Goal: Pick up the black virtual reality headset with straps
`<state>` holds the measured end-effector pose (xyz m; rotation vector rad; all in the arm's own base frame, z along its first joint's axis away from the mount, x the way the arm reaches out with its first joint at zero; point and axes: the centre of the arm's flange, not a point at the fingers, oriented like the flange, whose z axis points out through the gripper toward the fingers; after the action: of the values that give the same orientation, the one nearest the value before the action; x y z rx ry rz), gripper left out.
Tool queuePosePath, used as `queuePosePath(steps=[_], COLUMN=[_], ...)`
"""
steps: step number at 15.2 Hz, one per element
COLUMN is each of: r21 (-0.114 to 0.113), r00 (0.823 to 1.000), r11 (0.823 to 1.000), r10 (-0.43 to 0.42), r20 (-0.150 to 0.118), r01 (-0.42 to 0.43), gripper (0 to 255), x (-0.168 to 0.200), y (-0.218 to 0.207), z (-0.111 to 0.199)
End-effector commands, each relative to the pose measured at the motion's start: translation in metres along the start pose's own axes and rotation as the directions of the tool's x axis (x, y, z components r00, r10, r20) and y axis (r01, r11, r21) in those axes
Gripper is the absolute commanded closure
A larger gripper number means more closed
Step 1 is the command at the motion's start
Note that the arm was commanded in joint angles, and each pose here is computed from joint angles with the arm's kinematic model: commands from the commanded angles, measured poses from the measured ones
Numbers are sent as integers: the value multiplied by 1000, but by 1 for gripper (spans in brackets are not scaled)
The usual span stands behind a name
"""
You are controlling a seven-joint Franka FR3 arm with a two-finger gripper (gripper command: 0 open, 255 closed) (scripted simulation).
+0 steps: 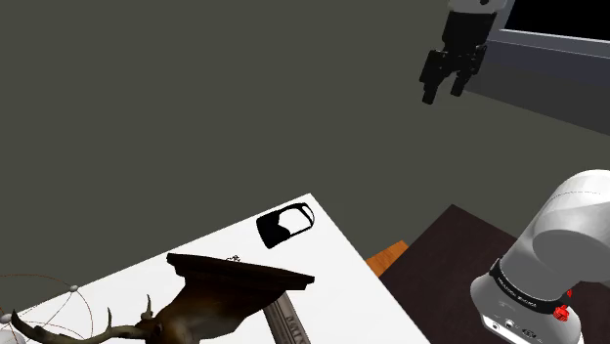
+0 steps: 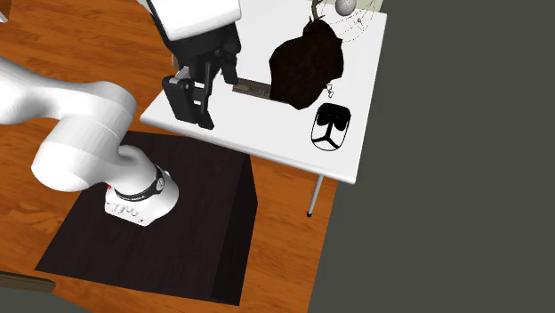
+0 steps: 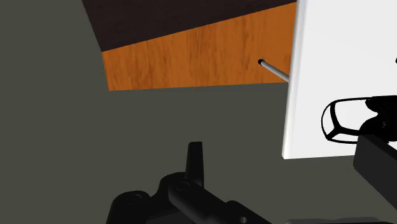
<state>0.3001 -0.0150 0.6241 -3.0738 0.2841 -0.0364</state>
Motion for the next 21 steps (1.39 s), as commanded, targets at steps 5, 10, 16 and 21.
queuePosePath(steps=[5, 10, 16, 21], r21=[3, 7, 10, 13], r00=[1000, 998, 995, 991], r11=[1000, 1000, 999, 999], r10=[-9, -19, -32, -43], r20=[-26, -59, -98, -130], r01=[9, 20, 33, 45], gripper=[0, 0, 0, 0], x=[8, 18, 32, 45], y=[-35, -80, -133, -179], z=[37, 83, 137, 182])
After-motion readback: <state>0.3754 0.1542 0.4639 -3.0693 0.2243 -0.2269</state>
